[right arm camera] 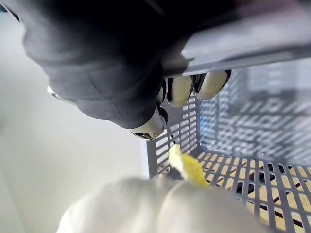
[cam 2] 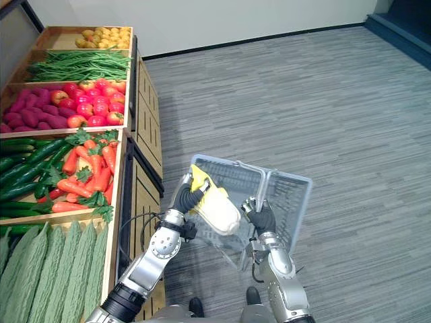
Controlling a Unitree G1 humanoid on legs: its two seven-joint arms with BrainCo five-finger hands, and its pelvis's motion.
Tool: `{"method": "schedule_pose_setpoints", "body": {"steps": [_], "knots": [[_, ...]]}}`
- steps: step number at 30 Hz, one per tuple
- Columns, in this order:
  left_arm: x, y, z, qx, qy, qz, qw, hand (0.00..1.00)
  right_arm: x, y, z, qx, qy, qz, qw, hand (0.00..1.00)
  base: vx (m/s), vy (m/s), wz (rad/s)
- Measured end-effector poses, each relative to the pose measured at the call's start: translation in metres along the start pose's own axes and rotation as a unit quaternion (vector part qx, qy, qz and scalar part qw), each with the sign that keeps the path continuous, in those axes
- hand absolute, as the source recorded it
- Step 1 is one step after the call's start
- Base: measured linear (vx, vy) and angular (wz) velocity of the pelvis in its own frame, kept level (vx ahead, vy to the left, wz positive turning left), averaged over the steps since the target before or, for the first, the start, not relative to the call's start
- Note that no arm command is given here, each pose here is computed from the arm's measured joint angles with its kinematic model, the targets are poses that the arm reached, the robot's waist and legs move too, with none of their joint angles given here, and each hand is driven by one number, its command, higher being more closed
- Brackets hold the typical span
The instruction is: Pick vegetable in the basket
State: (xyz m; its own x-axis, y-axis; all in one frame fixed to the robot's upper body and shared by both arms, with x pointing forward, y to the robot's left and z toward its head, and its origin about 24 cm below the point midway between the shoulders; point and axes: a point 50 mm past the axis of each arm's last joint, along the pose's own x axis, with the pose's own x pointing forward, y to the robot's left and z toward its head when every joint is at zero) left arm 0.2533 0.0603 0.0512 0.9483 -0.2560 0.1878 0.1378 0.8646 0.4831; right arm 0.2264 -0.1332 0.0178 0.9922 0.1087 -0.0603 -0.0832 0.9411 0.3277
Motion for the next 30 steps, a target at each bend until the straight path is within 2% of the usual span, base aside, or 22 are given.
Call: {"method": "schedule_pose_setpoints", "body": {"steps": [7, 8, 20, 24, 30], "knots": [[-0.008, -0.019, -0.024, 0.028, 0.056, -0.051, 0.997, 1.00, 0.000, 0.020, -0.006, 0.061, 0.017, 0.036, 0.997, 1.00, 0.03, 0.010, 0.00], [-0.010, -0.021, -0.028, 0.032, 0.065, -0.056, 0.996, 0.00, 0.000, 0.021, -0.006, 0.070, 0.018, 0.039, 0.997, 1.00, 0.00, 0.019, 0.03], [-0.028, -0.034, -0.065, 0.069, 0.156, -0.103, 0.980, 0.00, -0.008, 0.057, -0.004, 0.125, 0.031, 0.129, 0.983, 1.00, -0.04, -0.005, 0.05], [-0.029, -0.035, -0.066, 0.078, 0.156, -0.116, 0.978, 0.00, -0.011, 0.064, -0.010, 0.121, 0.052, 0.151, 0.980, 1.00, -0.06, -0.041, 0.03], [-0.028, -0.035, -0.065, 0.079, 0.153, -0.115, 0.978, 0.00, -0.011, 0.062, -0.010, 0.069, 0.047, 0.150, 0.985, 1.00, -0.05, -0.030, 0.00]]}}
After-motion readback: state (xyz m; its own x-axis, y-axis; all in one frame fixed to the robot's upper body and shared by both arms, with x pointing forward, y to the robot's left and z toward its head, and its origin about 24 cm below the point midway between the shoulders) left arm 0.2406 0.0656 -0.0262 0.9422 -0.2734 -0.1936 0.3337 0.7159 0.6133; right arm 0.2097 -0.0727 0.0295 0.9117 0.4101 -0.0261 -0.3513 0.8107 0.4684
